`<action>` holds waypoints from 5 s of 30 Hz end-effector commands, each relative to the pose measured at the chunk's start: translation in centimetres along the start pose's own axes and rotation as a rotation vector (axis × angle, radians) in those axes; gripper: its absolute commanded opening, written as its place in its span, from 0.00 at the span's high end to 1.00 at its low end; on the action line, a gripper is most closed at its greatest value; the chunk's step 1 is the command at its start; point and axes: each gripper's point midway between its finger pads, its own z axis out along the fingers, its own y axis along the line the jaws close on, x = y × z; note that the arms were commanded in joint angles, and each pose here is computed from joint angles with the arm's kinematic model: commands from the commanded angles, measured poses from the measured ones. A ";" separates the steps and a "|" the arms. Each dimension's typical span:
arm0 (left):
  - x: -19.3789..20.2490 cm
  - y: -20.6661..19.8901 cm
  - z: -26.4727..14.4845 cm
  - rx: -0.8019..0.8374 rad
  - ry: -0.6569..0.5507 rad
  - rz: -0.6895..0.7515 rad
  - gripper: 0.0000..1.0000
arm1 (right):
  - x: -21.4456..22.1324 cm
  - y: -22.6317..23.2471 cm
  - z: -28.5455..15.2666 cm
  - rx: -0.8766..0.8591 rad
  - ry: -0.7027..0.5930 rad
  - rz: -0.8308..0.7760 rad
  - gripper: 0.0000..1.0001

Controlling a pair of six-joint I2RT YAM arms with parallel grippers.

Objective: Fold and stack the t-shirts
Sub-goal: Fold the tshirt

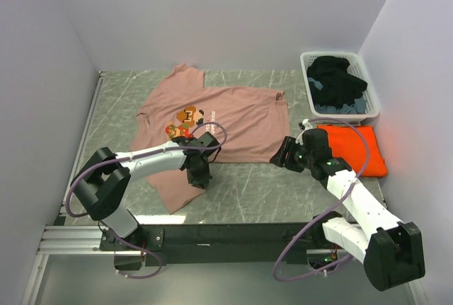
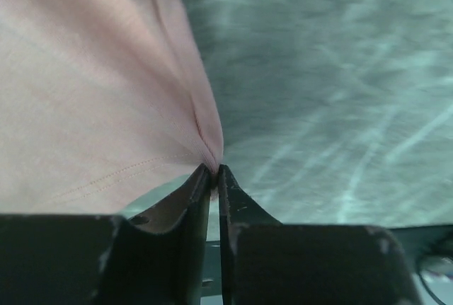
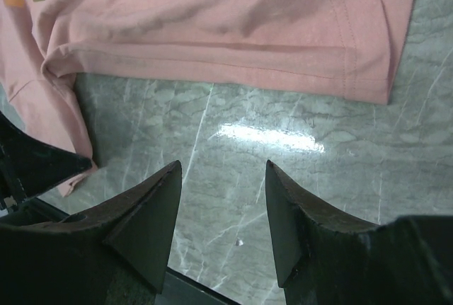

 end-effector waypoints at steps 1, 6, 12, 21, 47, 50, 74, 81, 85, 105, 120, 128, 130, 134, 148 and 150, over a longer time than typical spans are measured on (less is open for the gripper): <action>-0.2 -3.9 -0.7 0.147 0.029 -0.025 0.85 | -0.1 0.7 -0.1 -0.037 0.007 -0.042 0.42; -1.8 -7.3 -2.8 0.258 0.003 -0.021 0.70 | 0.8 2.2 -0.3 -0.107 0.053 -0.138 0.42; -3.1 -7.3 -5.5 0.302 -0.074 -0.056 0.48 | 2.6 6.2 -0.3 -0.251 0.125 -0.207 0.43; -7.1 8.5 -4.4 0.052 -0.245 -0.406 0.54 | 6.8 13.1 1.8 -0.367 0.310 -0.336 0.44; -8.0 21.0 -1.4 -0.207 -0.292 -0.677 0.58 | 14.4 18.0 10.0 -0.308 0.569 -0.515 0.45; -7.9 21.0 -1.2 -0.206 -0.285 -0.677 0.57 | 14.7 17.8 10.5 -0.298 0.581 -0.509 0.45; -9.3 23.6 -1.3 -0.387 -0.301 -0.622 0.99 | 14.7 17.1 10.1 -0.273 0.607 -0.526 1.00; -11.1 24.6 -3.8 -0.459 -0.347 -0.532 0.98 | 13.5 16.5 8.9 -0.239 0.600 -0.535 1.00; -11.4 23.2 -1.9 -0.377 -0.301 -0.500 0.92 | 14.1 16.5 9.7 -0.242 0.624 -0.537 1.00; -21.8 25.6 -2.7 -0.606 -0.379 -0.457 0.68 | -2.7 3.0 9.0 0.153 0.188 -0.216 0.52; -18.5 19.5 -7.6 -0.319 -0.463 -0.440 0.27 | -5.8 -2.8 10.8 0.279 0.157 -0.078 0.52; -16.1 14.8 -2.6 -0.225 -0.338 -0.356 0.43 | -6.0 -3.3 11.8 0.302 0.182 -0.074 0.52; -16.6 14.6 -1.5 -0.224 -0.324 -0.355 0.43 | -6.0 -3.4 12.0 0.306 0.187 -0.073 0.52; -18.0 13.8 0.2 -0.223 -0.300 -0.345 0.44 | -6.6 -3.8 13.0 0.320 0.186 -0.045 0.52; -25.7 12.1 1.6 -0.186 -0.322 -0.386 0.37 | -9.5 -4.2 14.2 0.321 0.200 -0.004 0.52; -26.0 12.2 -0.1 -0.188 -0.350 -0.390 0.31 | -10.4 -3.4 12.9 0.307 0.161 -0.016 0.51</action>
